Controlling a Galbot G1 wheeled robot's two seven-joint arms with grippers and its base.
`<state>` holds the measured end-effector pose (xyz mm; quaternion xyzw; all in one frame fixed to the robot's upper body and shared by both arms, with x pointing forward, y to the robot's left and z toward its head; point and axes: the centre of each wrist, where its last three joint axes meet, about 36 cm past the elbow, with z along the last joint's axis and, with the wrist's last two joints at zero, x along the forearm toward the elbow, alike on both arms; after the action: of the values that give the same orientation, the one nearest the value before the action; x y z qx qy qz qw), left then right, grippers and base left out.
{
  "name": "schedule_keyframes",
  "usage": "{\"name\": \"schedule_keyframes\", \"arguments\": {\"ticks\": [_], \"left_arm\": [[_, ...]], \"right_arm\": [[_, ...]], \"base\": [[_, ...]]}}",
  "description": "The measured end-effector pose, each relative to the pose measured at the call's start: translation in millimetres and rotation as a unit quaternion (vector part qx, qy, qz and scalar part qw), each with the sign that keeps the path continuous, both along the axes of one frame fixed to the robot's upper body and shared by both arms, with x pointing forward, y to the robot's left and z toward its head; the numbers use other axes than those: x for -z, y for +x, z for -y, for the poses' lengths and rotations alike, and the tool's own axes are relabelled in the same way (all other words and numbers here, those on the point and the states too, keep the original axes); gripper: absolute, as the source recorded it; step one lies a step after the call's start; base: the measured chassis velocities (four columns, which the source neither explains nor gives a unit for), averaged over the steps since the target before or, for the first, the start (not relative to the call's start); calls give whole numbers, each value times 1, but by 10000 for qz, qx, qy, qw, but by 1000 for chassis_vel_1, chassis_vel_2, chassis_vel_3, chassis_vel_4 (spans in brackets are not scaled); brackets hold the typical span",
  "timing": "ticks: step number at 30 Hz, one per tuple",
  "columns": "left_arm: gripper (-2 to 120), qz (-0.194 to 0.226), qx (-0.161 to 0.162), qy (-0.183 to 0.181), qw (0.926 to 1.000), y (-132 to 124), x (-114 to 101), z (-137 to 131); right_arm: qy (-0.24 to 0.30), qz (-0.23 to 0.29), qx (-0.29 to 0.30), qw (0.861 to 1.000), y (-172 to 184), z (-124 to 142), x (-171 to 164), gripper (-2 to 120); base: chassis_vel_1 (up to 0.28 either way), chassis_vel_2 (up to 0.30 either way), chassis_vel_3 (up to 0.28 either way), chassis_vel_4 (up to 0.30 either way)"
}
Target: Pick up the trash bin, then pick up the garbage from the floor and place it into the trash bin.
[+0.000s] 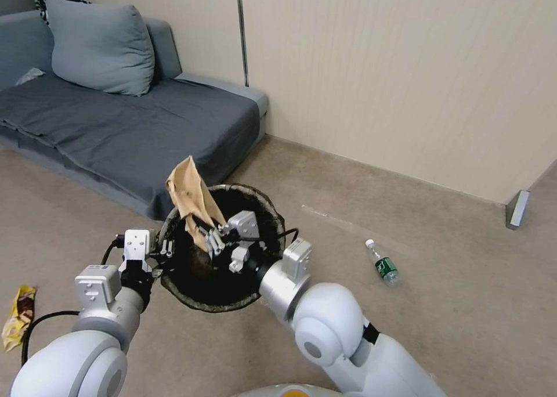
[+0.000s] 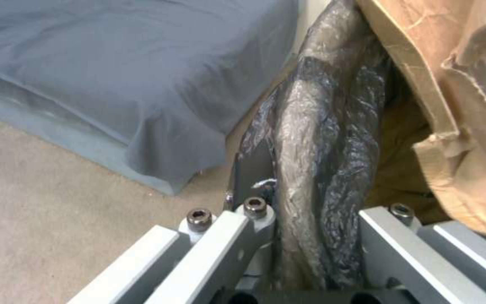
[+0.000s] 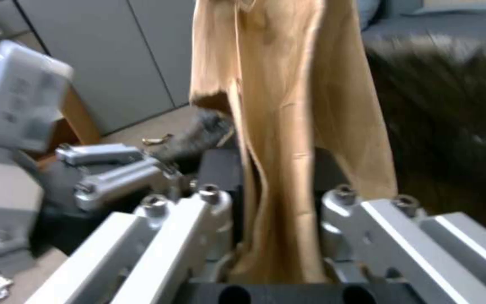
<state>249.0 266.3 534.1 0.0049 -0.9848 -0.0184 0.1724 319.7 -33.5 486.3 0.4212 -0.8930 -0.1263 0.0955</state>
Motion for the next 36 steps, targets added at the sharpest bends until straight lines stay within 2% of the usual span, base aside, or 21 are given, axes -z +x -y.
{"name": "schedule_keyframes", "arguments": {"ticks": [1, 3, 5, 7, 9, 12, 13, 16, 17, 21, 36], "left_arm": [[1, 0, 0, 0, 10000, 0, 0, 0], [1, -17, -1, 1, 10000, -1, 0, 0], [1, -20, -1, 1, 10000, -1, 0, 0], [1, -26, -1, 0, 10000, -1, 1, 0], [1, -28, -2, 0, 10000, -1, 1, 0], [1, -40, -1, -7, 10000, -1, 1, 0], [1, -40, -1, -7, 10000, -1, 1, 0], [1, -35, 0, -13, 10000, -1, 1, 0], [1, -35, 0, -13, 10000, -1, 1, 0], [1, -27, 1, -19, 10000, -1, 1, 0], [1, -44, 13, -29, 10000, -1, 1, 0]], "right_arm": [[0, 0, 0, 10000, 0, 0, 0, 23], [-58, -26, 50, 10000, 0, -1, 4, 33], [-71, -28, 62, 10000, 0, -1, 5, 35], [-147, -18, 177, 9997, 2, 0, 12, 48], [-152, -10, 197, 9997, 2, 1, 12, 51], [-103, 23, 212, 9997, -2, 1, 9, 67], [-103, 23, 212, 9997, -2, 1, 9, 67], [-35, 44, 176, 9998, -7, 1, 5, 80], [-35, 44, 176, 9998, -7, 1, 5, 80], [33, 91, 165, 9998, -12, 4, -2, 97], [155, 229, 239, 9993, -12, 11, -13, 100]], "base": [[0, 0, 0, 0], [0, 0, 0, 0], [0, 0, 0, 0], [0, 0, 0, 0], [0, 0, 0, 0], [0, 0, 0, 0], [0, 0, 0, 0], [0, 0, 0, 0], [0, 0, 0, 0], [0, 0, 0, 0], [0, 0, 0, 0]]}}
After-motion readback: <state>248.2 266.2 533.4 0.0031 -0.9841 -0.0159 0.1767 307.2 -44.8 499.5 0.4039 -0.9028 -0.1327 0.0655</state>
